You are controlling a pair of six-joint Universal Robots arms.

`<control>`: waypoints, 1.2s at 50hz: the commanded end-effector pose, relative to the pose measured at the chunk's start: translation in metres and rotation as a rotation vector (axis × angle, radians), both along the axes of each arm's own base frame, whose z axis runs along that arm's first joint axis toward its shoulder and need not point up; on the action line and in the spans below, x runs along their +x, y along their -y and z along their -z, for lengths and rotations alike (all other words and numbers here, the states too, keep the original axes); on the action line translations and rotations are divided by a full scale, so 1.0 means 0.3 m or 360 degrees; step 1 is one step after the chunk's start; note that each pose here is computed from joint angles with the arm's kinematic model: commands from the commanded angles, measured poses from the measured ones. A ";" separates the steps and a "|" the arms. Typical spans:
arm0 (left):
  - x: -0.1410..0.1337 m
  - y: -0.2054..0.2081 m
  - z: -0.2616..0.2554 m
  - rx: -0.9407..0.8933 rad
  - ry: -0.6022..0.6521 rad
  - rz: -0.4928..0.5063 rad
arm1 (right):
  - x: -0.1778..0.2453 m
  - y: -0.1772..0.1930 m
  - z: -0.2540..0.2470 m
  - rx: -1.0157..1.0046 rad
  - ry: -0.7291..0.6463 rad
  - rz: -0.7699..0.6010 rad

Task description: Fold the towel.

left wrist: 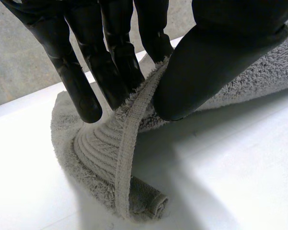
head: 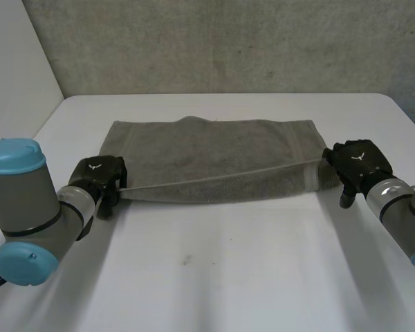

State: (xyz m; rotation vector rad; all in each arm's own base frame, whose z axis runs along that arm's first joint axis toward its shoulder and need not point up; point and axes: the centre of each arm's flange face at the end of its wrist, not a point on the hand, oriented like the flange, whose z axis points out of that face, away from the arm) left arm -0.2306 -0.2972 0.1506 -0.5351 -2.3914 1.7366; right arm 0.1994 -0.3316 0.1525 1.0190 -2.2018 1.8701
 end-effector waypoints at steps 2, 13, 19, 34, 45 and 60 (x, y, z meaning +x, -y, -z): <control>0.000 0.003 -0.002 -0.0010 -0.0003 -0.0001 | -0.011 0.012 -0.037 -0.0093 0.0010 0.0039; 0.002 0.004 0.000 -0.0007 -0.0002 -0.0003 | -0.104 0.058 -0.091 -0.0200 0.0005 0.0371; 0.002 0.004 0.001 -0.0007 -0.0002 -0.0003 | -0.113 0.061 -0.084 -0.0187 0.0025 0.0392; 0.000 0.003 0.003 -0.0006 0.0001 0.0000 | -0.050 -0.009 -0.017 0.0118 0.0030 0.0131; 0.000 0.003 0.005 -0.0001 0.0002 0.0000 | -0.005 -0.052 -0.007 0.0263 0.0166 0.0112; -0.001 0.003 -0.009 -0.0018 -0.0007 -0.0002 | 0.119 -0.118 0.067 0.0426 0.0331 -0.0027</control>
